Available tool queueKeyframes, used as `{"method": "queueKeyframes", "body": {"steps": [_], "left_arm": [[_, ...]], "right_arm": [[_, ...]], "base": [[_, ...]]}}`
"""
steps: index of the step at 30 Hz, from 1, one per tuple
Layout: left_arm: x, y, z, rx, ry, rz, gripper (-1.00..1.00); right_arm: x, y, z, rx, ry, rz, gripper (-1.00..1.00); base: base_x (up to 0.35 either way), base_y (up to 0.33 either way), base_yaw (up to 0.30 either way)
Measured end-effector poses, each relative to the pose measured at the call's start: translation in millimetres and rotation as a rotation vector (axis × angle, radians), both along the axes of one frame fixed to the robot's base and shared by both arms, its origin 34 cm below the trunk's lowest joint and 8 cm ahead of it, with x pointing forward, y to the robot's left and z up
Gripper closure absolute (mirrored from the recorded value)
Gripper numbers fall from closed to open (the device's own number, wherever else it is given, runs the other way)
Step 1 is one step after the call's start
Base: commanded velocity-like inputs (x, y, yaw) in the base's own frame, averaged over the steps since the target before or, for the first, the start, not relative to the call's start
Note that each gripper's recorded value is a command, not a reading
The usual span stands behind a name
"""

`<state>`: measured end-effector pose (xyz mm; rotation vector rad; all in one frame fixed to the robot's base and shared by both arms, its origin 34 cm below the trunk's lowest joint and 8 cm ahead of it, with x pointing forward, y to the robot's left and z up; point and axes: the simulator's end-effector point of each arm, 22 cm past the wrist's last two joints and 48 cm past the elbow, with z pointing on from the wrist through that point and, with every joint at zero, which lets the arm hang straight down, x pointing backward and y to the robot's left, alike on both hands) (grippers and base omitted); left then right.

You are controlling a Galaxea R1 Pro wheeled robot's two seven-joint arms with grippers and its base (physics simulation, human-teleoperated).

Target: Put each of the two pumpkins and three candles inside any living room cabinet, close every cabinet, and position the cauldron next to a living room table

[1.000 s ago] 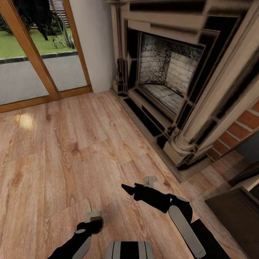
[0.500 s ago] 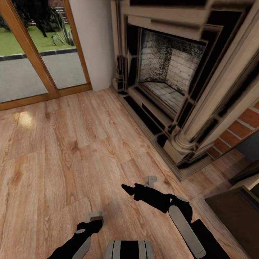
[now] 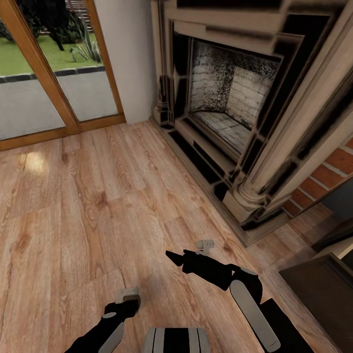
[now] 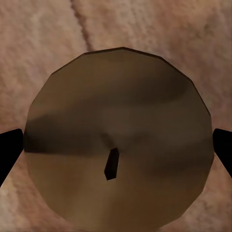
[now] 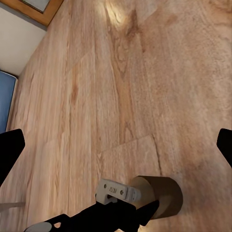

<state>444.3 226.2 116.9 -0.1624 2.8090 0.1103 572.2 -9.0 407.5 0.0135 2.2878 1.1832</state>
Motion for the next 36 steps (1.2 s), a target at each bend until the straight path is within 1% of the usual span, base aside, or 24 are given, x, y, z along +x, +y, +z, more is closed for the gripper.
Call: {"method": "queueKeyframes", "body": {"steps": [22, 36], "left_arm": [[0.0, 0.2, 0.0, 0.0, 0.0, 0.001, 1.0], [21.5, 1.1, 22.8, 0.001, -0.057, -0.001, 1.0]], "right_arm": [[-0.2, -0.1, -0.6, 0.0, 0.001, 0.0, -1.0], [4.4, 0.0, 29.2, 0.0, -0.056, 0.0, -1.0]], "base": [[0.0, 0.0, 0.0], [0.0, 0.0, 0.0]]}}
